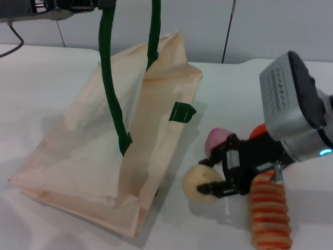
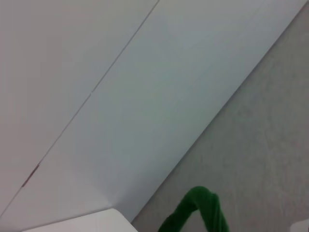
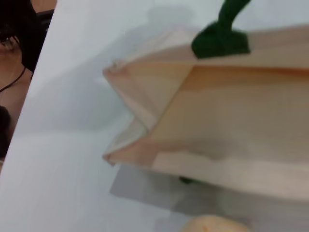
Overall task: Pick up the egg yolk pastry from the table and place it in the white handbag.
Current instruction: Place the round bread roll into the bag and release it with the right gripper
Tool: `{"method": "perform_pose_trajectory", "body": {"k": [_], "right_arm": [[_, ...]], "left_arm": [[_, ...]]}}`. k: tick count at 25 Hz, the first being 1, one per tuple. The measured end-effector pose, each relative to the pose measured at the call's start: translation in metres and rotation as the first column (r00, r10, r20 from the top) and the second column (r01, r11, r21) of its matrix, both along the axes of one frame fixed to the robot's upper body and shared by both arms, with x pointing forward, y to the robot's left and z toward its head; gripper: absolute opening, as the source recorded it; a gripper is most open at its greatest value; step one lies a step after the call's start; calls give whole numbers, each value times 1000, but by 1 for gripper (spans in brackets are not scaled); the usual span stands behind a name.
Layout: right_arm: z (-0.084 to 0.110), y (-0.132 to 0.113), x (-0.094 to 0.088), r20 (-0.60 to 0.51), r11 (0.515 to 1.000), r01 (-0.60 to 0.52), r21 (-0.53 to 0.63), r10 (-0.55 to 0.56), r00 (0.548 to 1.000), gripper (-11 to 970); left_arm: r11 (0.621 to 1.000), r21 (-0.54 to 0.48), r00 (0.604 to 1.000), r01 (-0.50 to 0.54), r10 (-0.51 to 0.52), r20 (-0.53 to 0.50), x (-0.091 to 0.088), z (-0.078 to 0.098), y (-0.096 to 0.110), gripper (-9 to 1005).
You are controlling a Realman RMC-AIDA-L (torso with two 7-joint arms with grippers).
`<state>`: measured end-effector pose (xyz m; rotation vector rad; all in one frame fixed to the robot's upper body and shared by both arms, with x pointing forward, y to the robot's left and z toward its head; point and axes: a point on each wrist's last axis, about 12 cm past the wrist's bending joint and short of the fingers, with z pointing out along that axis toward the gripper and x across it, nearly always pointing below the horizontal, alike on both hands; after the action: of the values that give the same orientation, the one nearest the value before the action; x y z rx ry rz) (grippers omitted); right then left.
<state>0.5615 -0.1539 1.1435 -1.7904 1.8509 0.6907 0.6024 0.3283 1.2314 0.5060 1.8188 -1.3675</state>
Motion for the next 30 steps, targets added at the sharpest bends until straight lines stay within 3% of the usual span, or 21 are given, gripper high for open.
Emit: {"method": "perform_pose_trajectory", "body": {"k": [12, 23, 30], "right_arm": [[38, 40, 26, 150, 995, -35, 94, 21, 988, 502], [26, 91, 48, 195, 993, -40, 107, 18, 981, 491], [21, 106, 46, 252, 994, -53, 95, 28, 967, 486]], "left_arm": [[999, -22, 999, 45, -45, 5, 7, 9, -12, 123], [995, -56, 996, 85, -83, 25, 13, 18, -20, 123], [995, -68, 998, 67, -65, 25, 11, 15, -15, 123]]}}
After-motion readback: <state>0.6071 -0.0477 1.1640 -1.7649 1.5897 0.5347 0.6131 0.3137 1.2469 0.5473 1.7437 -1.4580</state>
